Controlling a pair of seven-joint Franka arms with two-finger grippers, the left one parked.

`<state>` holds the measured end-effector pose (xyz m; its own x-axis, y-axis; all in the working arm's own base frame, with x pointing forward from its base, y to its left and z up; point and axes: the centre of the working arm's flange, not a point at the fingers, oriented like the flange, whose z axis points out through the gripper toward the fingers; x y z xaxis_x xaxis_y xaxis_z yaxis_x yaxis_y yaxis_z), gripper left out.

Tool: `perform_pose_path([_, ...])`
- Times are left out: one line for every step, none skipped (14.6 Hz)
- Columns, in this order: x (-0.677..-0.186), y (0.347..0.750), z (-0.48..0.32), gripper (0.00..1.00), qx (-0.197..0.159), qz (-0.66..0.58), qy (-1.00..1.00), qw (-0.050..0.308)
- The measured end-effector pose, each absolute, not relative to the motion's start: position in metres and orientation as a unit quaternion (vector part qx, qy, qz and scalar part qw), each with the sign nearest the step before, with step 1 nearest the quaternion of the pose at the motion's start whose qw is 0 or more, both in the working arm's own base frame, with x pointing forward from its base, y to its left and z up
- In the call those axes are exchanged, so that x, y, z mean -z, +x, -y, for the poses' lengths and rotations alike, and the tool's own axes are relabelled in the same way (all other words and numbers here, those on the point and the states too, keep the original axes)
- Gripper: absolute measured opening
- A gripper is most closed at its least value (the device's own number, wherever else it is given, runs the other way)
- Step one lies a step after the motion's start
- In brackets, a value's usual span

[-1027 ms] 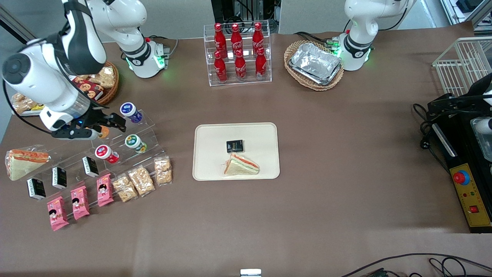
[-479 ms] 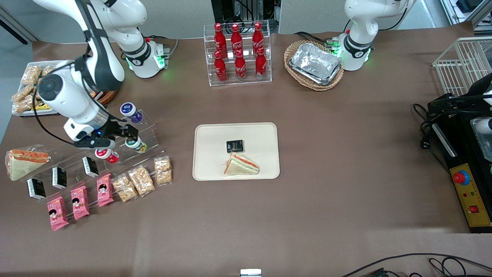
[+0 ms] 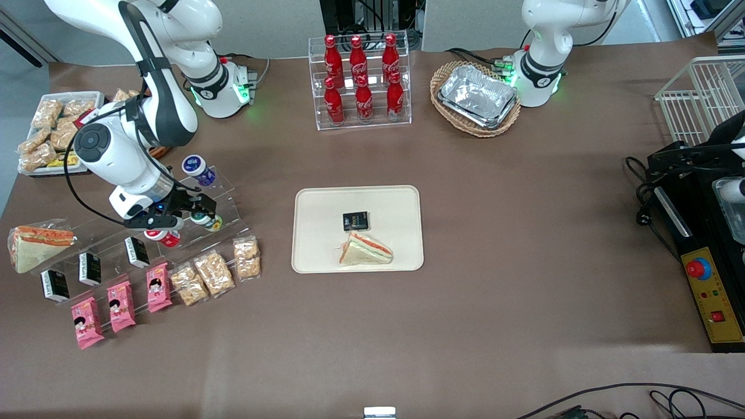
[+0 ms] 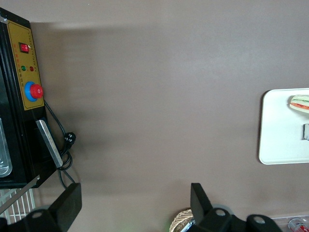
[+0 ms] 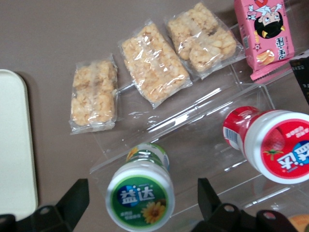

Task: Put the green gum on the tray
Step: 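Lower the right gripper around the green gum bottle and close it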

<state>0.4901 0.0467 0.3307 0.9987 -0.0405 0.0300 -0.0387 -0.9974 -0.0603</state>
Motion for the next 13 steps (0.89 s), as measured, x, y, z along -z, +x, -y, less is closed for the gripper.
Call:
perform_pose_path([-0.331, 0.490, -0.049, 1.00, 0.016, -0.017, -0.999, 0.030])
perform_pose_path([-0.330, 0.489, -0.052, 0.99, 0.015, -0.014, -0.999, 0.030])
perform_pose_path([-0.329, 0.488, -0.054, 0.99, 0.014, -0.013, -0.999, 0.030])
perform_pose_path([-0.328, 0.487, -0.055, 0.99, 0.012, -0.011, -0.999, 0.030])
perform_pose_path([-0.326, 0.486, -0.056, 0.97, 0.010, -0.010, -0.999, 0.029])
perform_pose_path([-0.325, 0.485, -0.057, 0.94, 0.009, -0.009, -0.999, 0.029])
perform_pose_path([-0.324, 0.484, -0.058, 0.93, 0.007, -0.008, -1.000, 0.029])
perform_pose_path([-0.323, 0.484, -0.059, 0.84, 0.007, -0.007, -1.000, 0.029])
perform_pose_path([-0.323, 0.484, -0.060, 0.71, 0.006, -0.006, -1.000, 0.029])
perform_pose_path([-0.323, 0.484, -0.060, 0.61, 0.007, -0.006, -1.000, 0.029])
perform_pose_path([-0.323, 0.484, -0.060, 0.59, 0.007, -0.004, -1.000, 0.029])
perform_pose_path([-0.323, 0.484, -0.060, 0.59, 0.007, -0.001, -1.000, 0.029])
perform_pose_path([-0.323, 0.484, -0.060, 0.59, 0.007, 0.003, -1.000, 0.029])
